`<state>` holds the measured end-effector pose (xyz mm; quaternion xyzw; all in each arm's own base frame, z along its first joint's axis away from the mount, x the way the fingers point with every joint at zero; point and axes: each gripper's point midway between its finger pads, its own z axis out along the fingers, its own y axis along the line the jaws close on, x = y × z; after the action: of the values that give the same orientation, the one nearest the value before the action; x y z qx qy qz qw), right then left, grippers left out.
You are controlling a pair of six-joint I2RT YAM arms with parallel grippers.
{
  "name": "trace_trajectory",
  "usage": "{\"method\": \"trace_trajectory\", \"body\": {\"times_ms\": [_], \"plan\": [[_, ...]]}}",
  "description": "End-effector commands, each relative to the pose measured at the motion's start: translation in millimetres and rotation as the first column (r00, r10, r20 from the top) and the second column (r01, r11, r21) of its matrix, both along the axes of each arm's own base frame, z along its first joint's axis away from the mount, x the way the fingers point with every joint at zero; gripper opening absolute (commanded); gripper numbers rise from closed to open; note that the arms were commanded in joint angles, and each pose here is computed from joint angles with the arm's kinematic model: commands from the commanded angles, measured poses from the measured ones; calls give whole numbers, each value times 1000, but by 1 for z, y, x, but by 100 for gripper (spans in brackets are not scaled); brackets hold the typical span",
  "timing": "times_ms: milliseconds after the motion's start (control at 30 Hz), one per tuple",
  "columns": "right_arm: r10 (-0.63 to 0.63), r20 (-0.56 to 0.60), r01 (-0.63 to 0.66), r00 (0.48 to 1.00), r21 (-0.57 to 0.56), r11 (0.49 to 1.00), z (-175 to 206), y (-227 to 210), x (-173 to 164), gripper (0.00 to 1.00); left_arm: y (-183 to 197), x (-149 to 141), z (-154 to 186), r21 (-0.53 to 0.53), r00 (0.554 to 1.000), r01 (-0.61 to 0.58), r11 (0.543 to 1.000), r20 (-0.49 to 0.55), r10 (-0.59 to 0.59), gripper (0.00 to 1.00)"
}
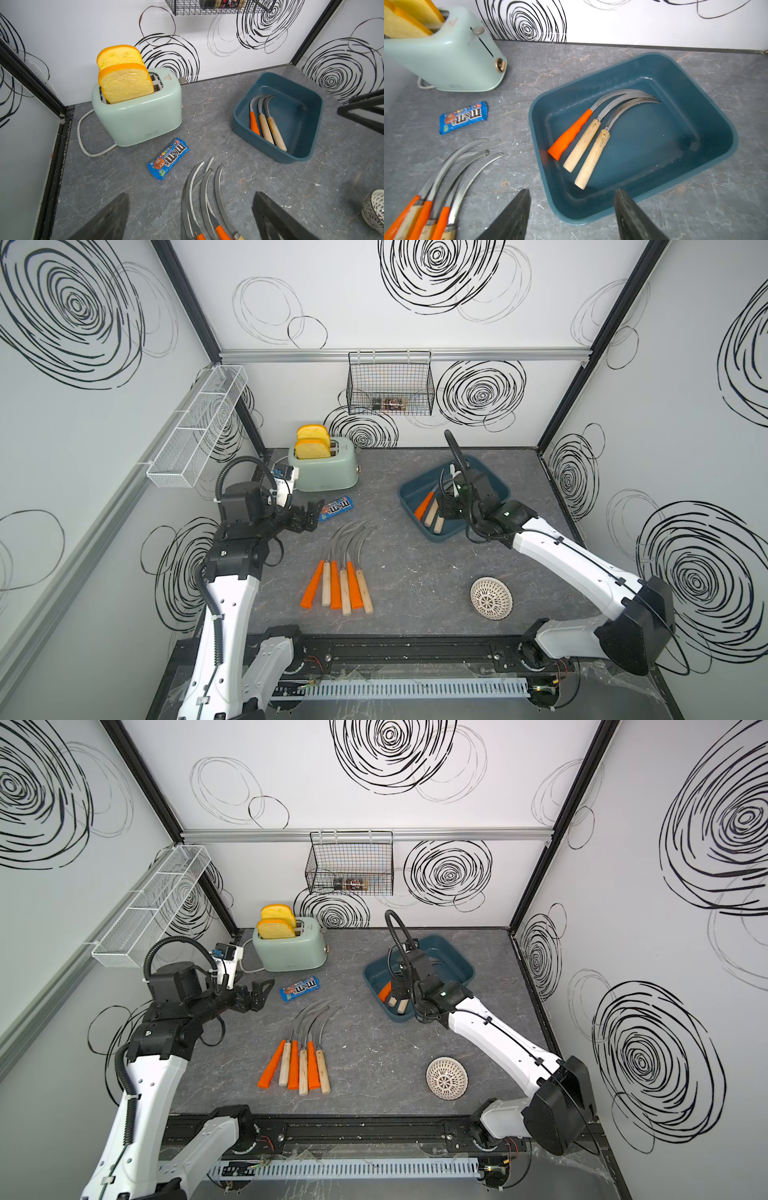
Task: Put small sickles into storage boxes
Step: Place the sickle in the storage box, then pick up the sickle at the center of the board.
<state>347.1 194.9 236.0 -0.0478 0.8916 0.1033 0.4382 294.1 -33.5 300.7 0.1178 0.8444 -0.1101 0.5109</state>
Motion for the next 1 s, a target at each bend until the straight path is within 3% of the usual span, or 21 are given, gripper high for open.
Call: {"method": "trace_trajectory", "body": {"times_ms": [0, 100, 233, 300, 333, 467, 733, 967], "plan": [[-37, 17, 35, 999, 122, 992, 9, -25, 14, 66, 0, -3, -1, 16, 1000, -2, 1000, 11, 2, 96], [-115, 26, 112, 993, 104, 988, 11, -49, 20, 67, -1, -3, -2, 5, 1000, 0, 1000, 5, 0, 96], [-126, 69, 122, 990, 56, 991, 22, -54, 21, 70, -1, -3, -1, 9, 1000, 5, 1000, 5, -5, 96], [-136, 81, 134, 987, 30, 991, 23, -54, 22, 84, -1, -2, 0, 8, 1000, 2, 1000, 6, -2, 96], [-123, 80, 121, 989, 24, 992, 23, -51, 23, 99, -1, -1, 0, 6, 1000, 3, 1000, 7, -3, 96], [-192, 0, 191, 981, 77, 979, -3, -68, 29, 98, -1, -2, -2, 2, 1000, 2, 1000, 3, -2, 96], [1, -68, 10, 998, 155, 988, -23, -34, 25, 99, -2, -6, -10, 4, 1000, 7, 1000, -7, -7, 96], [160, -90, -154, 983, 70, 986, -28, 15, -8, 94, -1, -13, -27, 4, 999, -6, 1000, -42, 6, 96]]}}
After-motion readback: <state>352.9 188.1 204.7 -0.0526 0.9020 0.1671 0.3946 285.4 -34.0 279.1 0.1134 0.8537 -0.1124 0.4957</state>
